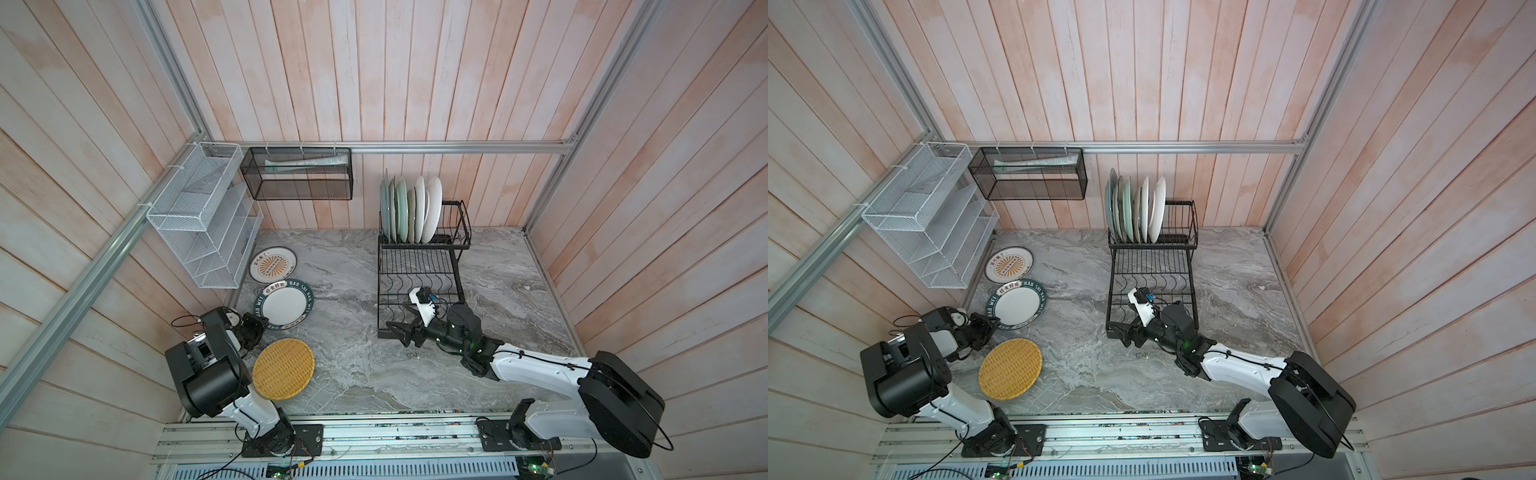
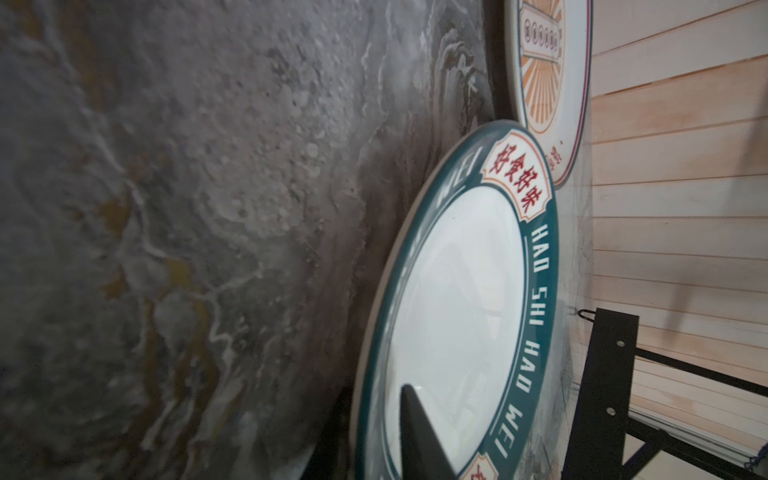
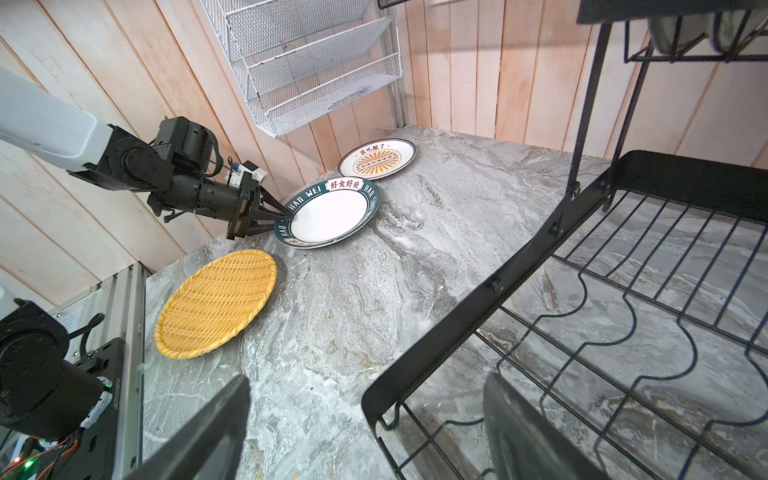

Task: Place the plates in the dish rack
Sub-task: 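Pinch the green-rimmed plate's rim with the left gripper and tilt it upright, then grasp the upright green-rimmed plate with the right gripper while the left holds it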

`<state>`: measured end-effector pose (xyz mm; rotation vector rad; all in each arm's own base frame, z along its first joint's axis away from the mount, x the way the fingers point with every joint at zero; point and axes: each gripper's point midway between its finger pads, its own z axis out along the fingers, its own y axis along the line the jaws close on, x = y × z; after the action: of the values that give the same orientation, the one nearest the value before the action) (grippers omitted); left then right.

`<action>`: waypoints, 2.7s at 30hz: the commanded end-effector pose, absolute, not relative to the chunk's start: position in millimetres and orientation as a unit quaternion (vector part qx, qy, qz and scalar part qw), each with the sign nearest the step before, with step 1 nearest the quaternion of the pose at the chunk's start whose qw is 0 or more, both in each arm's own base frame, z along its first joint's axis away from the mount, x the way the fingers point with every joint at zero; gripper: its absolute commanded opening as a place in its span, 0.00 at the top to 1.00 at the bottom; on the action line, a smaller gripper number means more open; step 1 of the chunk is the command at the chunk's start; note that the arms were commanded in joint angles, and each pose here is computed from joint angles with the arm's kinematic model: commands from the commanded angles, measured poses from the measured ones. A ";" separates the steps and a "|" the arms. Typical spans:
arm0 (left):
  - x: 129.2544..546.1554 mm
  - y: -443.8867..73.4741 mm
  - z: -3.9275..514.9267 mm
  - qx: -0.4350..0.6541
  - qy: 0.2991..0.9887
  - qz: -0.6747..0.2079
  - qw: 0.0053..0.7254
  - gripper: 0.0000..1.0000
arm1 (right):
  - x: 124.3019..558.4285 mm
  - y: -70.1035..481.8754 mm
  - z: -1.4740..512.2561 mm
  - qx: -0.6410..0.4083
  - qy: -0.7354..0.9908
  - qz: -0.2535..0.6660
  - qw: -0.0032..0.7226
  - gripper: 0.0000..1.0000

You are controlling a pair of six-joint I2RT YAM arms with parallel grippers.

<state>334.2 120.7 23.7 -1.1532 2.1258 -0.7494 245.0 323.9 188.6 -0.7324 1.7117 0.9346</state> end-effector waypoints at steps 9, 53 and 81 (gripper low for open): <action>348.7 94.3 79.6 -0.423 0.772 -0.334 0.339 1.00 | 243.5 320.4 199.5 -0.311 0.693 0.377 0.529 0.12; 267.8 -160.3 231.1 -0.349 0.861 -0.237 0.285 1.00 | 175.8 356.0 226.4 -0.592 0.482 0.167 0.624 0.15; 261.5 -171.5 244.4 -0.328 0.866 -0.248 0.283 1.00 | 211.9 395.2 200.5 -0.603 0.552 0.134 0.560 1.00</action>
<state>257.9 -164.9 220.1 -0.9315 2.3853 -0.5626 202.1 395.6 193.9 -1.4827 1.2261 0.2929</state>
